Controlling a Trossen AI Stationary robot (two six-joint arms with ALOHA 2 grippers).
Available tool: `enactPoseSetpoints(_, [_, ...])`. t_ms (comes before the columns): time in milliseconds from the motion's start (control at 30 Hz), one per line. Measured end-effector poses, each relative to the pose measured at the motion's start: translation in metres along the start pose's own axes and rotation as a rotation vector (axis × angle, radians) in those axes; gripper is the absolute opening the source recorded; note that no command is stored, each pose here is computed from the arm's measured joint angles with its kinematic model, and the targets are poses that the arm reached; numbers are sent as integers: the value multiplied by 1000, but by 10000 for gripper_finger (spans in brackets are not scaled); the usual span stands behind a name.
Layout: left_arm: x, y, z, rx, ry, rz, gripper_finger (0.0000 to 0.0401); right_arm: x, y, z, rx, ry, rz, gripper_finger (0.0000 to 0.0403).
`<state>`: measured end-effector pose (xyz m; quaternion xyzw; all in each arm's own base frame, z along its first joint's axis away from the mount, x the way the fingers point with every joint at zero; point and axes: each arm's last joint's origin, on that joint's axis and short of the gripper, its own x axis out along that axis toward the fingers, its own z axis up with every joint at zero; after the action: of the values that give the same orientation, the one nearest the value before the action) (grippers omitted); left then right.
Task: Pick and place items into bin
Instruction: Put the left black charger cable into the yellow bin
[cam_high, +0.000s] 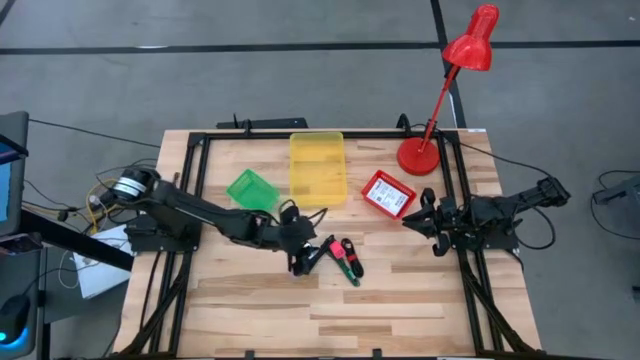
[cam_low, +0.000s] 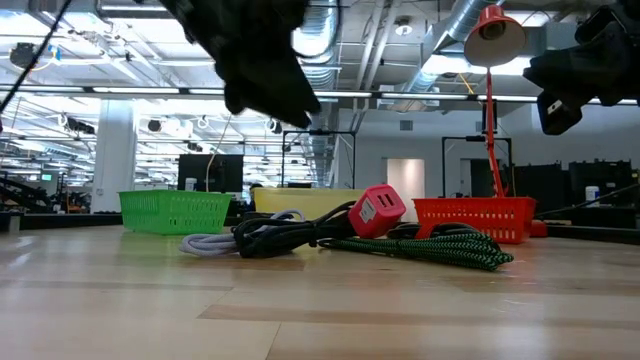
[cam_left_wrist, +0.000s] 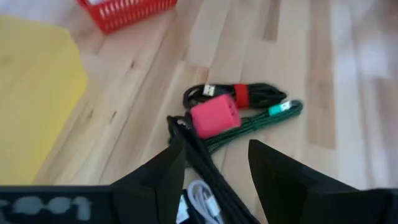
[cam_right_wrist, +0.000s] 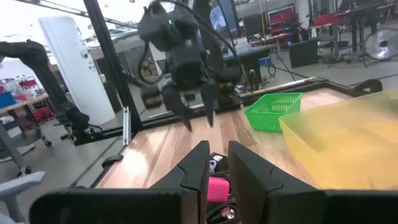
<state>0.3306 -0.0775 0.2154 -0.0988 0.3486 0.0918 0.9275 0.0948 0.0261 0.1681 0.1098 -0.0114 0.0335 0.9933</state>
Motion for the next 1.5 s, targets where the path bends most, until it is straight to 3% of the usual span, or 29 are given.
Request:
enactPoseSetpoints(200, [9,0,2,17,97,51,166,1,0,-1,-2,7,-2,54])
enactPoseSetpoints(400, [10,4,6,-59,126,-21,166,1,0,-1,-5,16,-3,54])
enactPoseSetpoints(733, [34,1,-8,-75,199,-61,166,1,0,-2,-5,18,-4,54])
enactPoseSetpoints(1033, [36,2,-7,-60,193,-71,166,1,0,-1,-4,14,-3,54])
enactPoseSetpoints(1500, [51,24,0,-41,171,-35,166,1,0,-1,-4,14,-3,54])
